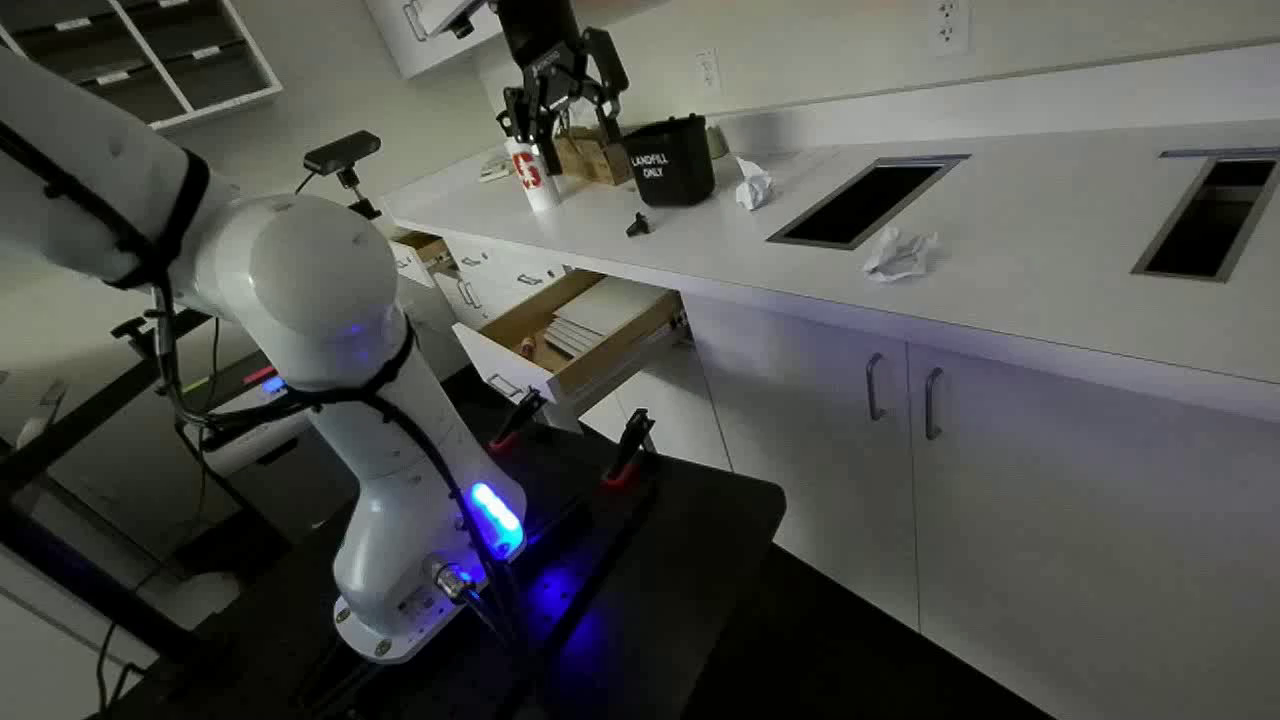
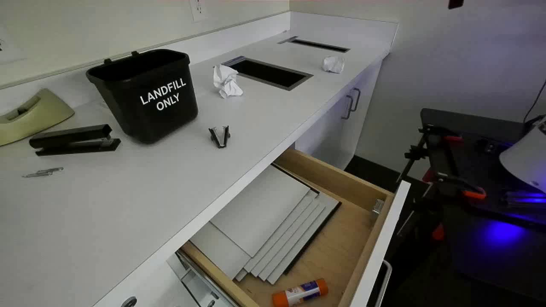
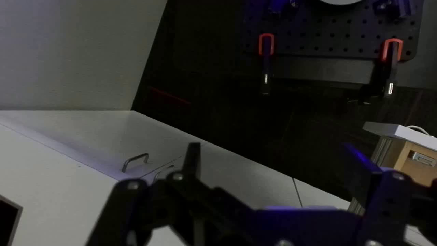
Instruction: Close the drawer
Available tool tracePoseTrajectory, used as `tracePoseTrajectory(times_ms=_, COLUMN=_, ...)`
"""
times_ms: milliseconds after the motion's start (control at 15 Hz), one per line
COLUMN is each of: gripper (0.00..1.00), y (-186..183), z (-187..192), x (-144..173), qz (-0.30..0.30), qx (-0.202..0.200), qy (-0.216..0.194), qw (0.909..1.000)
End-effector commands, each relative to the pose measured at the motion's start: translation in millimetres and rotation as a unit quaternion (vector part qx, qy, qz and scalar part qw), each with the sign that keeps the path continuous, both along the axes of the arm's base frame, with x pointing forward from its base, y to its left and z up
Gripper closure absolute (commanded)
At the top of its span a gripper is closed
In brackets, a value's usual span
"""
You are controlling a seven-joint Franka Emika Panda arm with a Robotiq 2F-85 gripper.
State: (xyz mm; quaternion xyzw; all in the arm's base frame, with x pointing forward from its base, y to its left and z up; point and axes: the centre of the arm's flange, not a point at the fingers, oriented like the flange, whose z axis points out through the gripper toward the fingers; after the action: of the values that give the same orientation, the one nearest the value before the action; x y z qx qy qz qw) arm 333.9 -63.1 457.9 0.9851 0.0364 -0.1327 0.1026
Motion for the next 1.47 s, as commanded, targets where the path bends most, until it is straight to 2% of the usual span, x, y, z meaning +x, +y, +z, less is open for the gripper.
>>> tracePoseTrajectory(times_ms=0, gripper=0.00, y=0, z=0, x=0, qz=0.000, qx=0.000, qy=0.000, qw=1.0000)
tracePoseTrajectory(times_ms=267, gripper=0.00, y=0, z=0, x=0, qz=0.000, qx=0.000, qy=0.000, qw=1.0000)
tracePoseTrajectory(times_ms=333, gripper=0.00, y=8, z=2, x=3, qz=0.016, qx=0.005, qy=-0.007, qw=0.9998)
tracePoseTrajectory(times_ms=600, gripper=0.00, y=76, z=5, x=4, qz=0.125, qx=0.003, qy=-0.021, qw=0.9920)
tracePoseTrajectory(times_ms=800, gripper=0.00, y=142, z=2, x=-6, qz=0.206, qx=0.006, qy=-0.022, qw=0.9783)
tracePoseTrajectory(times_ms=1000, gripper=0.00, y=204, z=-9, x=-23, qz=0.284, qx=0.009, qy=-0.030, qw=0.9583)
tracePoseTrajectory(times_ms=1200, gripper=0.00, y=257, z=-23, x=-45, qz=0.361, qx=0.014, qy=-0.044, qw=0.9314)
tracePoseTrajectory(times_ms=1333, gripper=0.00, y=277, z=-28, x=-62, qz=0.411, qx=0.024, qy=-0.044, qw=0.9104)
tracePoseTrajectory(times_ms=1400, gripper=0.00, y=268, z=-20, x=-52, qz=0.371, qx=0.007, qy=-0.042, qw=0.9278)
